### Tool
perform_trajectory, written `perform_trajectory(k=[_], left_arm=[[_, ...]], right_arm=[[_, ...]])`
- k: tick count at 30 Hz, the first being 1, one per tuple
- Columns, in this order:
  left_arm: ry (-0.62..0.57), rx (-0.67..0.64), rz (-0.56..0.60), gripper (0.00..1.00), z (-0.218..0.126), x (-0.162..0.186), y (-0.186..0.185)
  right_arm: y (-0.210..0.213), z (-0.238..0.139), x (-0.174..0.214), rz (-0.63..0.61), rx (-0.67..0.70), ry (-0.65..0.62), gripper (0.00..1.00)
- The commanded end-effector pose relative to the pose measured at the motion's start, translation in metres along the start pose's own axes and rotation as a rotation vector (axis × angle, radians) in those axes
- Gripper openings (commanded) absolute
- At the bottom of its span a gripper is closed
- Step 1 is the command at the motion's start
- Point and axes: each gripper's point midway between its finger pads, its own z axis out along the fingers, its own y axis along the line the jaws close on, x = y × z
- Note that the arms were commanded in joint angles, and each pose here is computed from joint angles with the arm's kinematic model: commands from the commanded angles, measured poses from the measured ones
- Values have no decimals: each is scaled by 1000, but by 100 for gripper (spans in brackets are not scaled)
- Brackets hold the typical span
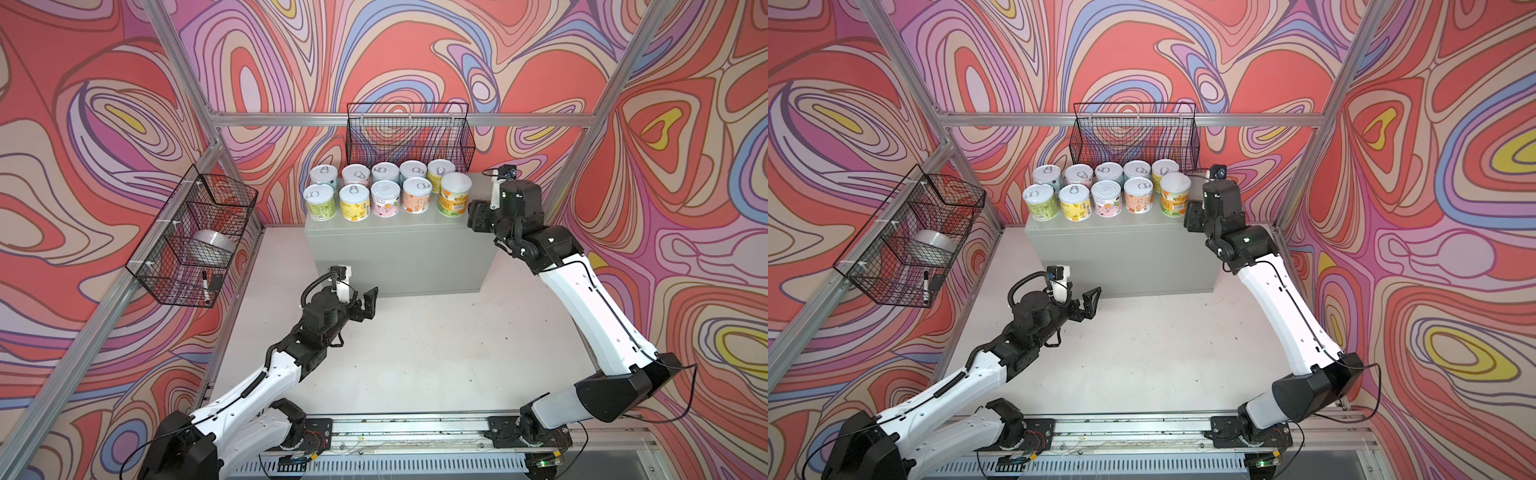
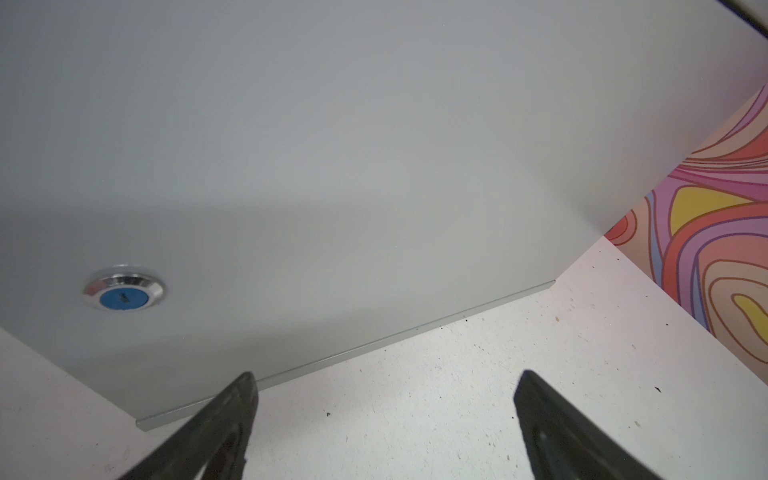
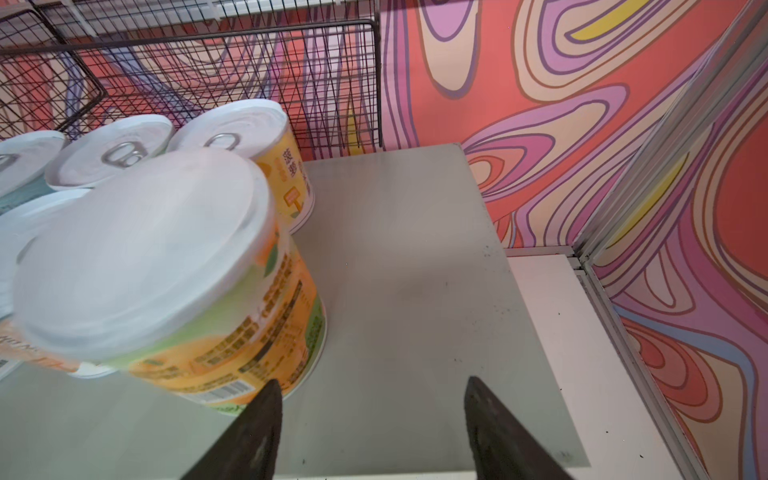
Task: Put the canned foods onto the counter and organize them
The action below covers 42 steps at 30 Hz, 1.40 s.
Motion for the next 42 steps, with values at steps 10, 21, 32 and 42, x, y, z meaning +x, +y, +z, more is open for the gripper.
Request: perform_trajectory(k=[10,21,32,42], left_arm=[[22,-38,18,98,-5,7,8],[14,-49,12,98,-7,3,9],[-91,-273,-44,96,-69,-96,27],[-283,-553,83,98,-108,-195,60]], right_arm=[[18,22,-14,20,-72,-28,70],[9,13,-20,31,-35,-66,70],[-3,-43,-25,86,-73,-136,69],[-6,-64,-7,100,-116,-113,69]])
